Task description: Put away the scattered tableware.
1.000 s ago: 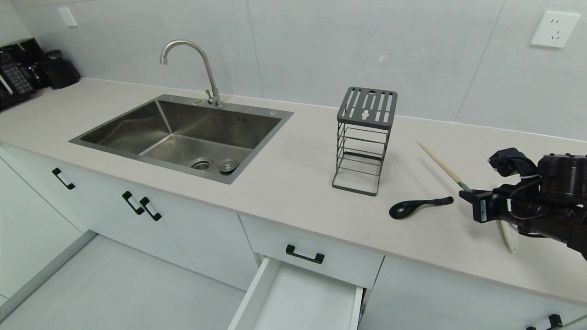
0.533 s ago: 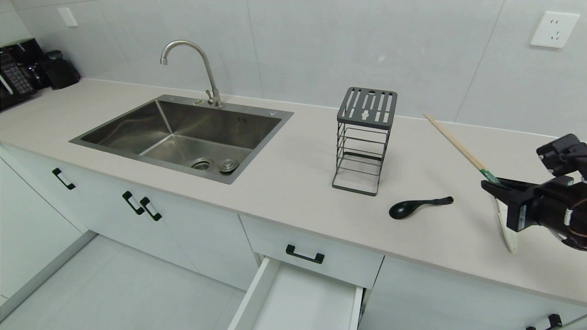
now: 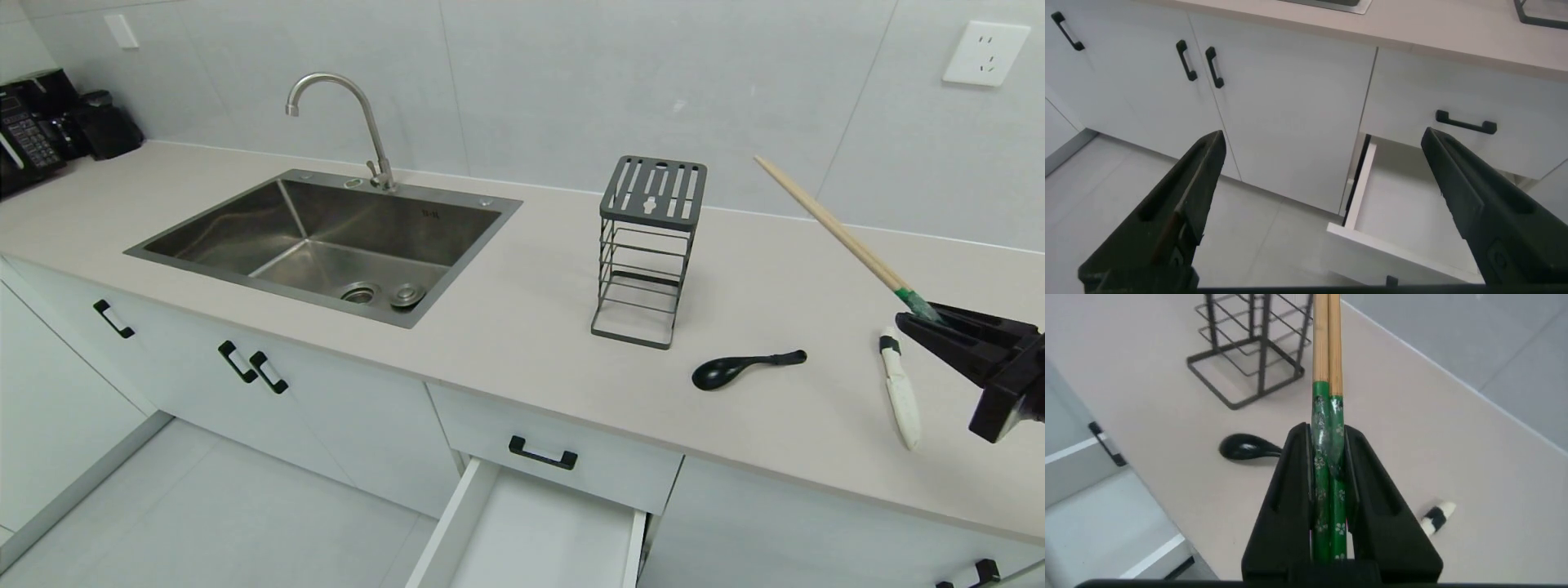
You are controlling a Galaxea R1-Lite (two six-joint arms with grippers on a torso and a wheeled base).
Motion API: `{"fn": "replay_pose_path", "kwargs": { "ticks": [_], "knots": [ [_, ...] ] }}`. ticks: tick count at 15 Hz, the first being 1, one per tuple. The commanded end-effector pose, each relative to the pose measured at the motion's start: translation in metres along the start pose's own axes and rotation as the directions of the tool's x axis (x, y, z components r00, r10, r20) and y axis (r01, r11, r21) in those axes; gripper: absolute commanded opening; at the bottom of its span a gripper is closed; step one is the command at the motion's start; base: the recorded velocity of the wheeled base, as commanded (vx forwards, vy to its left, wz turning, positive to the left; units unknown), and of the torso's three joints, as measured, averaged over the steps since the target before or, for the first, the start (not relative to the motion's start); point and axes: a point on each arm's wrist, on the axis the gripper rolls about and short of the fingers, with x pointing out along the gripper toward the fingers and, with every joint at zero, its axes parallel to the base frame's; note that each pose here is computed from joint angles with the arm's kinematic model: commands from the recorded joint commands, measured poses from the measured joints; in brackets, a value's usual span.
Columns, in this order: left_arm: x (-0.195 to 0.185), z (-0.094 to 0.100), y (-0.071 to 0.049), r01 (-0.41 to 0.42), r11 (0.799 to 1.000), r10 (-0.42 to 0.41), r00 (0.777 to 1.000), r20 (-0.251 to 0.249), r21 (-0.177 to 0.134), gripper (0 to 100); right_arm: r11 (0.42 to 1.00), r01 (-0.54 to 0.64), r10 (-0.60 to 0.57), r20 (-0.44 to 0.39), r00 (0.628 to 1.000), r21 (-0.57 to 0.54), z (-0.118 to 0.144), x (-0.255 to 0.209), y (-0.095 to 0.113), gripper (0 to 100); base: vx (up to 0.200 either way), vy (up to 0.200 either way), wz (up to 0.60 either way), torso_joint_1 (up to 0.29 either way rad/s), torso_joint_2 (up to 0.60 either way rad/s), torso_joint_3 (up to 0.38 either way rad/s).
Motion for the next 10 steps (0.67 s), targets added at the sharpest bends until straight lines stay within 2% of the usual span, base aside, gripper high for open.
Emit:
{"fn": "replay_pose_path", "kwargs": {
  "ticks": [1,4,6,9,10],
  "knots": [
    [0.000,0.000,0.000,-0.001,1.000,0.001,1.000,-0.001,0.000,100,0.999,-0.034,0.034,0.032,0.999,-0.019,0.005,-0.003,0.003,0,0.000,0.000,0.00,0.000,0.00,0.000],
    [0.000,0.000,0.000,-0.001,1.000,0.001,1.000,-0.001,0.000,100,0.984,-0.176,0.177,0.081,0.981,-0.025,0.010,0.001,0.019,0,0.000,0.000,0.00,0.000,0.00,0.000],
    [0.000,0.000,0.000,-0.001,1.000,0.001,1.000,-0.001,0.000,100,0.949,-0.314,0.314,0.074,0.947,-0.015,0.006,0.016,0.035,0,0.000,0.000,0.00,0.000,0.00,0.000],
    [0.000,0.000,0.000,-0.001,1.000,0.001,1.000,-0.001,0.000,100,0.912,-0.411,0.411,0.050,0.910,-0.002,0.004,0.040,0.053,0,0.000,0.000,0.00,0.000,0.00,0.000],
    [0.000,0.000,0.000,-0.001,1.000,0.001,1.000,-0.001,0.000,100,0.877,-0.481,0.480,0.052,0.875,-0.003,0.006,0.054,0.069,0,0.000,0.000,0.00,0.000,0.00,0.000]
  ]
}}
